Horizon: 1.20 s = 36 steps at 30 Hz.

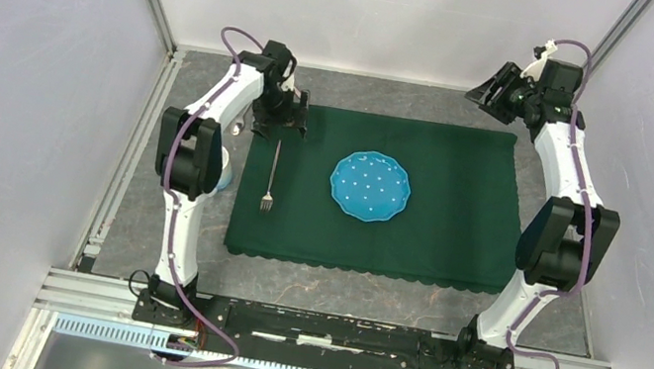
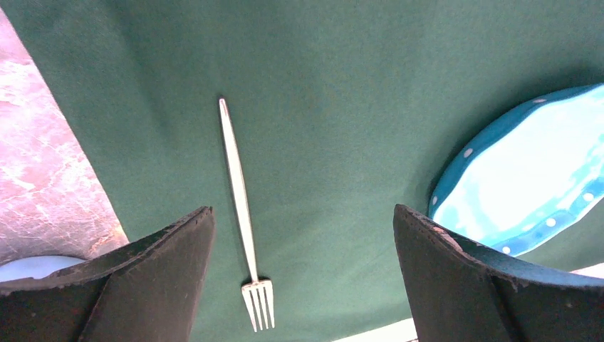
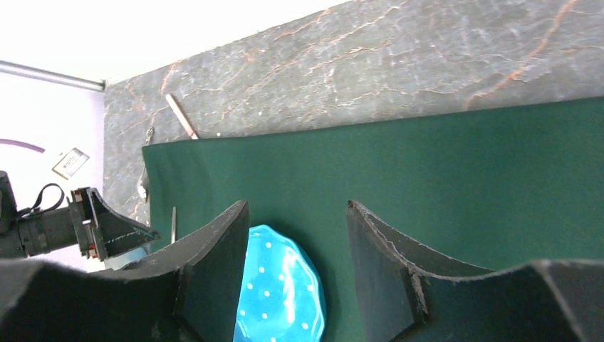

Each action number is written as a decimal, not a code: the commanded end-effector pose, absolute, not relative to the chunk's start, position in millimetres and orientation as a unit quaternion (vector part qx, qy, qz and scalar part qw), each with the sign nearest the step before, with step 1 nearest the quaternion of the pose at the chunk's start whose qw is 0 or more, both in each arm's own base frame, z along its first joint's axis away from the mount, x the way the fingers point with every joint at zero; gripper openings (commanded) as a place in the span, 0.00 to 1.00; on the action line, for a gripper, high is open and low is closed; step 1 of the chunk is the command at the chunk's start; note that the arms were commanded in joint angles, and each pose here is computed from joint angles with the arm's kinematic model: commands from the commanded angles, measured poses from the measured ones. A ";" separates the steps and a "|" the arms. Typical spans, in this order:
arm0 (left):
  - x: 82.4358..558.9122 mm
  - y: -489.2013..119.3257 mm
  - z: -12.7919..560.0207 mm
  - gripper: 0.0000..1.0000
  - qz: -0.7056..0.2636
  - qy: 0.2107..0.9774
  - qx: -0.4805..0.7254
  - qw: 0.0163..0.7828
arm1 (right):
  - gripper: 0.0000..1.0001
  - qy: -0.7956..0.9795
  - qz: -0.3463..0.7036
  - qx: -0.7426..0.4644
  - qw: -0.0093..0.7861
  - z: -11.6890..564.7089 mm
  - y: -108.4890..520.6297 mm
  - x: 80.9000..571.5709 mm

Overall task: Set the dinner table for one person
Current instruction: Move the knife to the corner of the board.

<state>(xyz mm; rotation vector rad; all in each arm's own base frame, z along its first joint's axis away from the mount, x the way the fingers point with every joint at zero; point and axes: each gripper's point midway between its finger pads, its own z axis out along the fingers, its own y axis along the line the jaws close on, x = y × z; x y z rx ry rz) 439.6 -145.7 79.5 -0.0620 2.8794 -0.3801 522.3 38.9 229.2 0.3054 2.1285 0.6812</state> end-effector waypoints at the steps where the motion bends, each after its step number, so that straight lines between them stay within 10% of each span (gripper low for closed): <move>1: 456.3 -147.0 114.0 1.00 -0.159 0.973 -0.031 0.164 | 0.58 0.836 0.327 0.072 0.434 250.1 81.3 532.2; 36: 536.6 -78.6 159.9 1.00 -0.217 0.934 -0.118 0.258 | 0.58 0.795 0.526 -0.141 0.267 229.8 357.7 454.5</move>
